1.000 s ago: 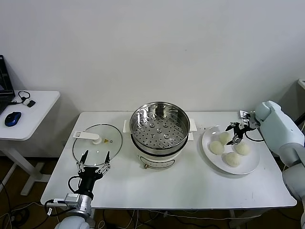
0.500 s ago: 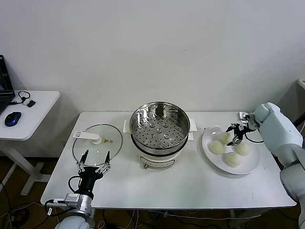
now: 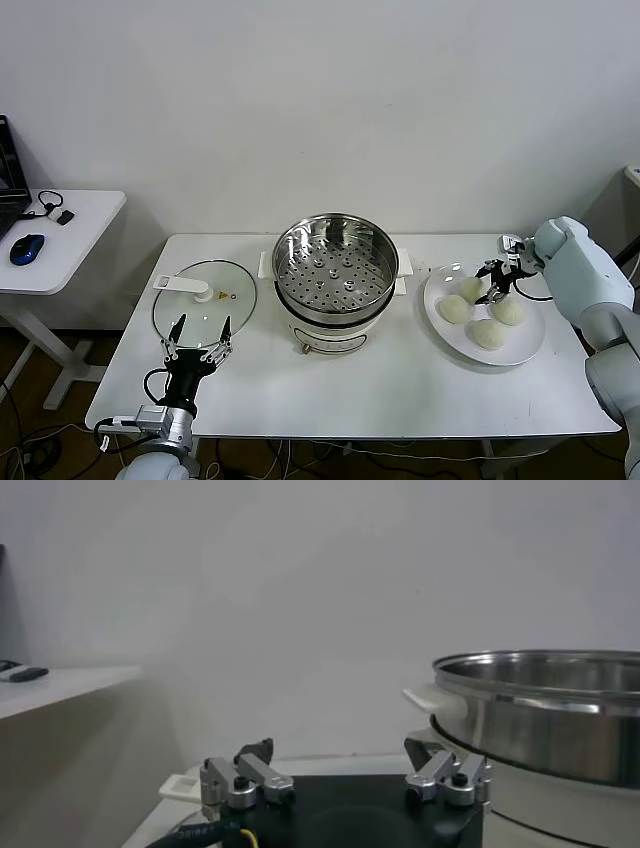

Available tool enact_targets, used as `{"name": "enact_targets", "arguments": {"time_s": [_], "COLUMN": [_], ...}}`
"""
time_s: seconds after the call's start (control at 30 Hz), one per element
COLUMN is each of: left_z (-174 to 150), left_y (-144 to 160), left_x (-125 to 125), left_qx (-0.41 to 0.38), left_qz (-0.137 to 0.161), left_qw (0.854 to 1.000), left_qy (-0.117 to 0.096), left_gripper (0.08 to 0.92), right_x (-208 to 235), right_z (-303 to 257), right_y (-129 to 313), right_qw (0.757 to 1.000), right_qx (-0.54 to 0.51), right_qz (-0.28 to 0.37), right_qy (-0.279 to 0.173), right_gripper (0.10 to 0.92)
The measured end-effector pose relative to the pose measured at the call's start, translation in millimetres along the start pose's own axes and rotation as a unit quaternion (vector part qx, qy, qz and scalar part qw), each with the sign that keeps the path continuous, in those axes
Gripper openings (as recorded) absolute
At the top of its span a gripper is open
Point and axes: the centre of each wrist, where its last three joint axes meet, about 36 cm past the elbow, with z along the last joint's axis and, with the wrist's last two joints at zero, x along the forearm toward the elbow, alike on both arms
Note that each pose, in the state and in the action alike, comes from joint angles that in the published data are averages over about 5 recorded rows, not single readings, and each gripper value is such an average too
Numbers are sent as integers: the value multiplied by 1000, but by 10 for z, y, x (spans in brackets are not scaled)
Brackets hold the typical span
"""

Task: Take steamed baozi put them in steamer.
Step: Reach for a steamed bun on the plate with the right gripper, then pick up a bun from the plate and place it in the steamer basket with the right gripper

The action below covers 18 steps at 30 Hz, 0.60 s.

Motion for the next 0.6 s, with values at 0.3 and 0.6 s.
{"name": "enact_targets", "arguments": {"time_s": [0.3, 0.6], "left_z": [-4, -28], "left_y": [9, 36], "left_x": [6, 27], "left_qx": [1, 0], "left_qz": [-2, -7], "left_qw": [1000, 1000], "left_qy": [0, -2], "left_gripper": [823, 823], "right_x": [154, 403], "right_z": [-57, -150], "right_y": [-76, -181], "right_qw": [1000, 999], "right_qx": [14, 34], "right_qz": [0, 2], "right_qy": [-7, -16], "right_gripper": [721, 706]}}
